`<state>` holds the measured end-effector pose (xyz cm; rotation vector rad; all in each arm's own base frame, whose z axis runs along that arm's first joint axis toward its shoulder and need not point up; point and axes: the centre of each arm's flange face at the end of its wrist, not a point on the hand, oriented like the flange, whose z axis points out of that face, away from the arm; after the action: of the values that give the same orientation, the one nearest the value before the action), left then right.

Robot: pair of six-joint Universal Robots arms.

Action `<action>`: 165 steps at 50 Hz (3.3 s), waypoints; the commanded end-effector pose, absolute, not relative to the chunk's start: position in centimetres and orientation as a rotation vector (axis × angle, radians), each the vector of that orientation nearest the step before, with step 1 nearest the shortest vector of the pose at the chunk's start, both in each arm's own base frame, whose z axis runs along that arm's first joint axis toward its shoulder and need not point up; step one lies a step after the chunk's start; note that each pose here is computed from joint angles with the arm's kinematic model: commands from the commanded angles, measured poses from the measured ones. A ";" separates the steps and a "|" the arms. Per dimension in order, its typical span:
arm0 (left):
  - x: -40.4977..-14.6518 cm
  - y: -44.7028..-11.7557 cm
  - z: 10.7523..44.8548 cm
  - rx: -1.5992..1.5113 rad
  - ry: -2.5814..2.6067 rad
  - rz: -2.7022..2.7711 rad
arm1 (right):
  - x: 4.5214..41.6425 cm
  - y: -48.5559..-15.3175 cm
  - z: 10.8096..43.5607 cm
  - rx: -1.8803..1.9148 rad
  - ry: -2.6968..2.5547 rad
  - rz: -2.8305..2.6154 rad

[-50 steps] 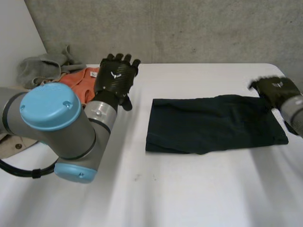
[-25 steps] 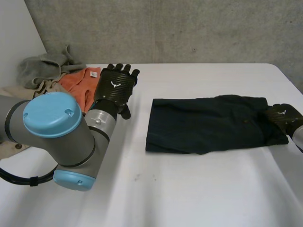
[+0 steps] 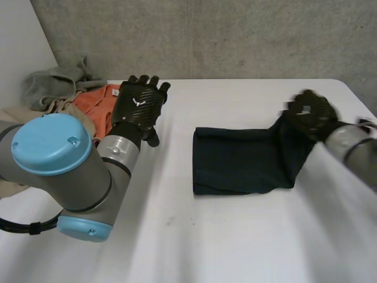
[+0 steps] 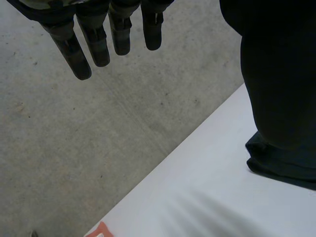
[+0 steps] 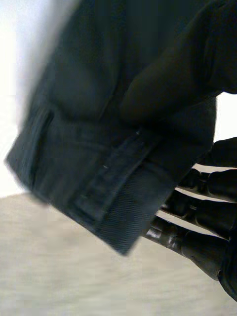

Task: Fold the laundry.

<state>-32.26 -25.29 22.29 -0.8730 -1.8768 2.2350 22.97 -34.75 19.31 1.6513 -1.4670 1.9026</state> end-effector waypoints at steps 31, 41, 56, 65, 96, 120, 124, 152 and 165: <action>-40.4 -27.1 22.8 -0.937 -1.681 2.148 | 26.5 -32.7 23.7 1.085 -2.496 2.308; -42.7 -26.2 15.9 -1.028 -1.931 1.833 | 27.1 -35.8 17.8 1.095 -2.754 1.960; -41.5 -26.3 11.3 -1.215 -2.182 1.692 | 28.3 -35.9 11.8 1.273 -2.616 1.692; -41.5 -26.3 16.5 -1.154 -2.088 1.799 | 28.4 -35.7 15.2 1.236 -2.558 1.793; -34.7 -19.3 25.5 -1.223 -1.610 1.562 | 23.3 -32.4 10.3 0.897 -3.006 1.721; -34.5 -19.0 26.0 -1.220 -1.598 1.578 | 26.4 -34.0 11.8 0.855 -2.973 1.981; -34.5 -19.0 26.0 -1.219 -1.600 1.576 | 26.4 -34.3 11.4 0.853 -2.973 1.981; -34.6 -19.0 25.9 -1.220 -1.589 1.583 | 17.2 -50.3 13.5 0.160 -2.579 2.222; -34.4 -19.3 25.7 -1.215 -1.601 1.584 | 8.4 -54.9 13.9 0.116 -2.224 2.143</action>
<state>-34.53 -19.08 25.84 -1.2186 -1.5919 1.5836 12.01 -53.46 13.10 0.1346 -2.3940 2.1352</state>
